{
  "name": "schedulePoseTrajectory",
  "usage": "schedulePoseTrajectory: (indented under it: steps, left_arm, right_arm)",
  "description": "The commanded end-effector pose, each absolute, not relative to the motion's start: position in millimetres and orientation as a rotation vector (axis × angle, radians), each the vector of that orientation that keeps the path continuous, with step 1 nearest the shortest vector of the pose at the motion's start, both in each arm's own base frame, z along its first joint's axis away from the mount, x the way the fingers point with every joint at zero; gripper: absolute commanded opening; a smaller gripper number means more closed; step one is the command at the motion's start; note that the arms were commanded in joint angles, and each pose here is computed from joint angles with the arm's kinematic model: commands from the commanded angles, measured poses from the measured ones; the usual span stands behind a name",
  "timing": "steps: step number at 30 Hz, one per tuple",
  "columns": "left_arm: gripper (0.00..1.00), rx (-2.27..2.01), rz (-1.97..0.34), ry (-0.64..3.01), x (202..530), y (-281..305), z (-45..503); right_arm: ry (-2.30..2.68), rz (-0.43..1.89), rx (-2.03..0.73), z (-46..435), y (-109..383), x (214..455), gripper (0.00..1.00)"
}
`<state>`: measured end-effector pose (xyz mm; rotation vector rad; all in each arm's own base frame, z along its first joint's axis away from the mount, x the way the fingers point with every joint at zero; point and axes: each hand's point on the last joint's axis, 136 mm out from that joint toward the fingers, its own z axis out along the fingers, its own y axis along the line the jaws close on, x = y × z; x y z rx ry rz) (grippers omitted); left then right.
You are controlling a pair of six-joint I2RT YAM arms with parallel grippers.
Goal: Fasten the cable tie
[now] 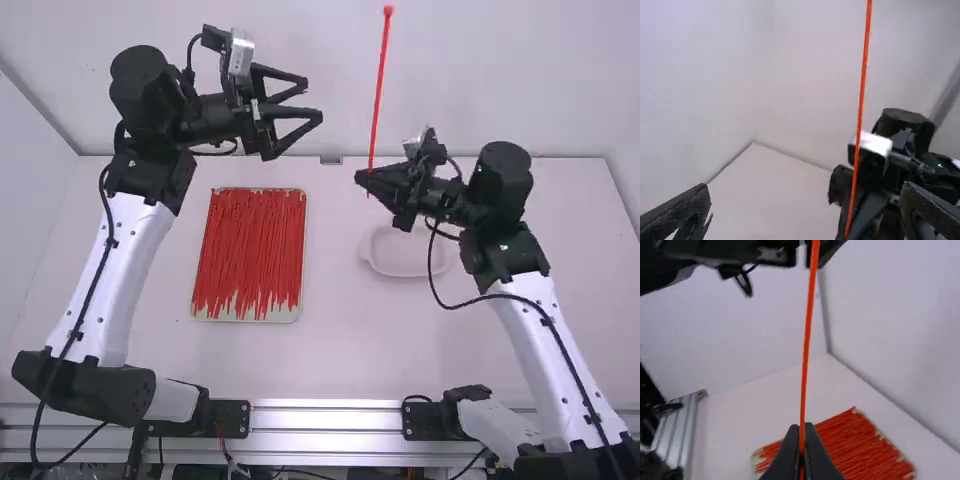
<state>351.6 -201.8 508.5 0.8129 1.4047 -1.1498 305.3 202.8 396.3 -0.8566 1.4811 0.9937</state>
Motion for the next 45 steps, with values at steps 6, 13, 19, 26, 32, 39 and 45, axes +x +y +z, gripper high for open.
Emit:
schedulePoseTrajectory:
  steps: [6,13,19,26,32,39,45]
  left_arm:
    - [0.99,0.763,-1.065,1.396,361,-190,515]
    - [0.99,0.764,-1.056,1.391,362,-188,515]
    - [0.99,0.732,-1.047,1.418,367,-186,512]
    - [0.99,0.625,-1.011,1.510,382,-179,498]
    - [0.99,0.559,-0.981,1.547,391,-173,494]
    - [0.99,0.567,-1.003,1.555,388,-181,492]
    - [0.99,0.495,-1.023,1.602,392,-179,488]
  right_arm:
    - [1.484,0.778,-0.568,425,166,352,0.00]
    - [1.610,0.660,-0.447,414,153,403,0.00]
    - [1.770,0.568,-0.357,377,142,453,0.00]
    - [2.011,0.351,-0.166,309,108,481,0.00]
    - [2.172,0.030,0.042,273,75,465,0.00]
    - [2.212,-0.370,0.128,261,65,430,0.00]
    - [2.128,-0.643,0.177,272,72,396,0.00]
